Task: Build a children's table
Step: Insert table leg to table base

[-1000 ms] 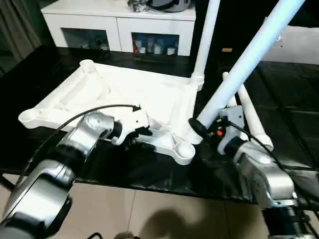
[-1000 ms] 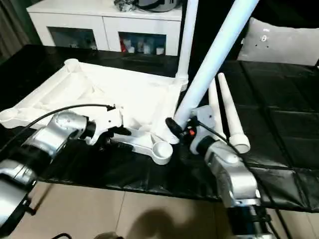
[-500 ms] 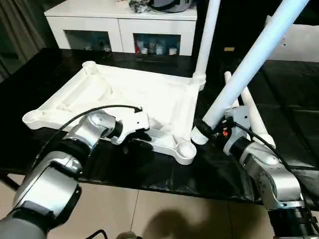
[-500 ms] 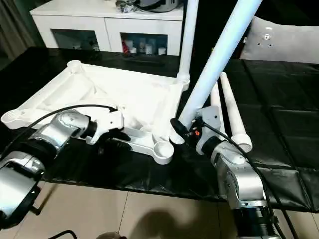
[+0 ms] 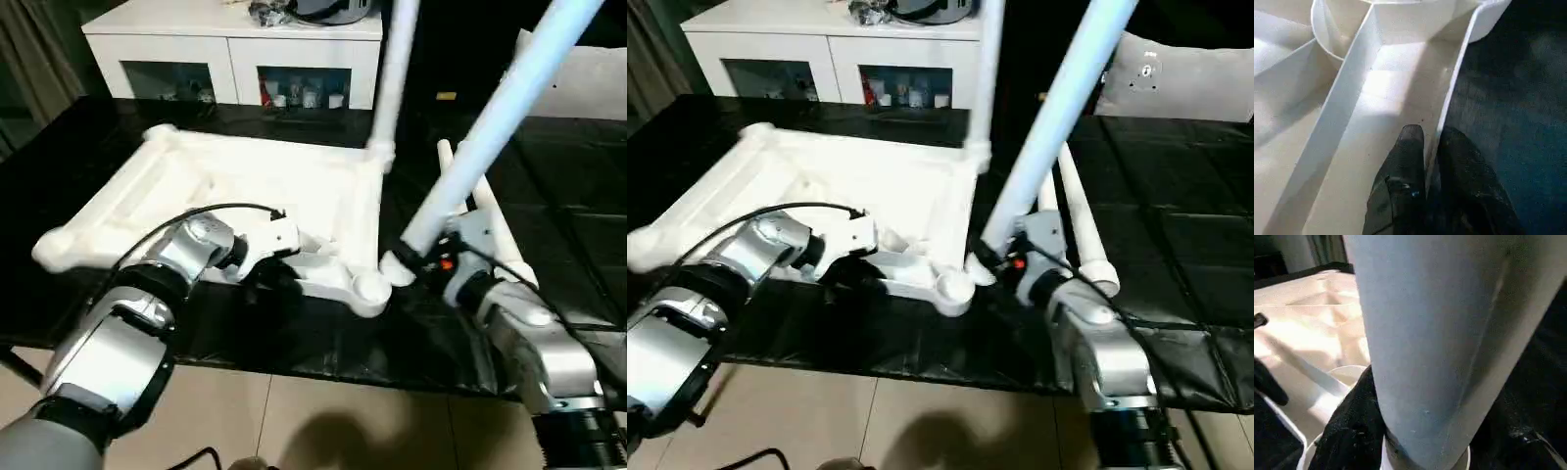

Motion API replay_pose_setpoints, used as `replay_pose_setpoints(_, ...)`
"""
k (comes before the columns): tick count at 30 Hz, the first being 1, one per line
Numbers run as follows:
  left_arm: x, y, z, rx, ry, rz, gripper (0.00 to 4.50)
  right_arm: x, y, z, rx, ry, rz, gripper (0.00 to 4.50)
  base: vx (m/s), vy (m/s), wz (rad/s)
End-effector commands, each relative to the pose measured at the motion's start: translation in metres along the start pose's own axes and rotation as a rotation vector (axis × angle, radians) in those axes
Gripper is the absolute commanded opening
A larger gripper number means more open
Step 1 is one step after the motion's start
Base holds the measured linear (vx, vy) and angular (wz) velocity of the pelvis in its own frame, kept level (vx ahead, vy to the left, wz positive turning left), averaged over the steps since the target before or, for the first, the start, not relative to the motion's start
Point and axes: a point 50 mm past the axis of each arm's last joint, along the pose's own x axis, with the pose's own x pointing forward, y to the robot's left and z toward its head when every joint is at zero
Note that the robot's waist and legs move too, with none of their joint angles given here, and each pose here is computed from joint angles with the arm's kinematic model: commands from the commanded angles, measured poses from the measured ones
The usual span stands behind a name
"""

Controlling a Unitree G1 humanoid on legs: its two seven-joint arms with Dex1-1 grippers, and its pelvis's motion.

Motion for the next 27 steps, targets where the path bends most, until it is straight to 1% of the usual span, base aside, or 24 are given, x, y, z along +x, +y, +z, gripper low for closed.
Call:
replay_pose_setpoints(1,0.003,0.002,-0.006,-0.133,-0.041,0.075,0.25,0.006,0.010,0.006,-0.009,-0.027,0.055,1.87,0.000,0.000,0.00)
replay_pose_setpoints(3,0.011,-0.006,-0.010,-0.112,-0.045,0.038,0.18,0.007,0.010,0.009,-0.018,-0.034,0.059,1.87,0.000,0.000,0.00)
replay_pose_setpoints(4,0.011,-0.006,-0.010,-0.112,-0.045,0.038,0.12,0.007,0.010,0.009,-0.018,-0.034,0.059,1.87,0.000,0.000,0.00)
replay_pose_setpoints(6,0.014,-0.013,-0.014,-0.051,-0.049,-0.001,0.01,0.008,0.010,0.011,-0.019,-0.035,0.067,1.87,0.000,0.000,0.00)
replay_pose_setpoints(7,0.014,-0.014,-0.014,-0.047,-0.049,-0.003,0.01,0.008,0.010,0.011,-0.019,-0.035,0.067,1.87,0.000,0.000,0.00)
replay_pose_setpoints(8,0.015,-0.023,-0.021,0.059,-0.030,-0.047,0.00,0.009,0.011,0.012,-0.016,-0.030,0.080,1.87,0.000,0.000,0.00)
replay_pose_setpoints(9,0.016,-0.026,-0.023,0.139,-0.024,-0.054,0.00,0.009,0.012,0.012,-0.011,-0.024,0.092,1.87,0.000,0.000,0.00)
replay_pose_setpoints(10,0.016,-0.026,-0.023,0.139,-0.024,-0.054,0.00,0.009,0.012,0.012,-0.011,-0.024,0.092,1.87,0.000,0.000,0.00)
replay_pose_setpoints(11,0.016,-0.029,-0.024,0.189,-0.021,-0.056,0.00,0.009,0.012,0.012,-0.007,-0.020,0.100,1.87,0.000,0.000,0.00)
replay_pose_setpoints(13,0.017,-0.031,-0.028,0.236,-0.035,-0.033,0.00,0.009,0.013,0.012,-0.008,-0.006,0.132,1.87,0.000,0.000,0.00)
replay_pose_setpoints(16,0.016,-0.035,-0.032,0.230,-0.038,-0.041,0.00,0.011,0.015,0.013,-0.010,0.012,0.172,1.87,0.000,0.000,0.00)
replay_pose_setpoints(17,0.013,-0.039,-0.036,0.246,-0.028,-0.073,0.00,0.012,0.017,0.015,-0.011,0.017,0.217,1.87,0.000,0.000,0.00)
replay_pose_setpoints(20,0.011,-0.041,-0.037,0.255,-0.026,-0.085,0.00,0.012,0.019,0.018,-0.010,0.015,0.244,1.87,0.000,0.000,0.00)
replay_pose_setpoints(22,0.010,-0.037,-0.033,0.243,-0.057,-0.007,0.00,0.013,0.019,0.019,-0.011,0.011,0.259,1.87,0.000,0.000,0.00)
replay_pose_setpoints(23,0.011,-0.036,-0.032,0.232,-0.070,0.008,0.27,0.013,0.018,0.019,-0.012,0.010,0.262,1.87,0.000,0.000,0.00)
replay_pose_setpoints(24,0.011,-0.035,-0.032,0.225,-0.079,0.017,0.43,0.013,0.018,0.019,-0.012,0.010,0.263,1.87,0.000,0.000,0.00)
replay_pose_setpoints(25,0.011,-0.034,-0.029,0.205,-0.114,0.021,0.43,0.013,0.018,0.020,-0.016,0.004,0.268,1.87,0.000,0.000,0.00)
replay_pose_setpoints(26,0.013,-0.035,-0.026,0.174,-0.157,0.008,0.54,0.013,0.018,0.021,-0.016,-0.006,0.277,1.87,0.000,0.000,0.00)
replay_pose_setpoints(27,0.013,-0.035,-0.025,0.171,-0.160,0.007,0.60,0.014,0.018,0.021,-0.015,-0.007,0.277,1.87,0.000,0.000,0.00)
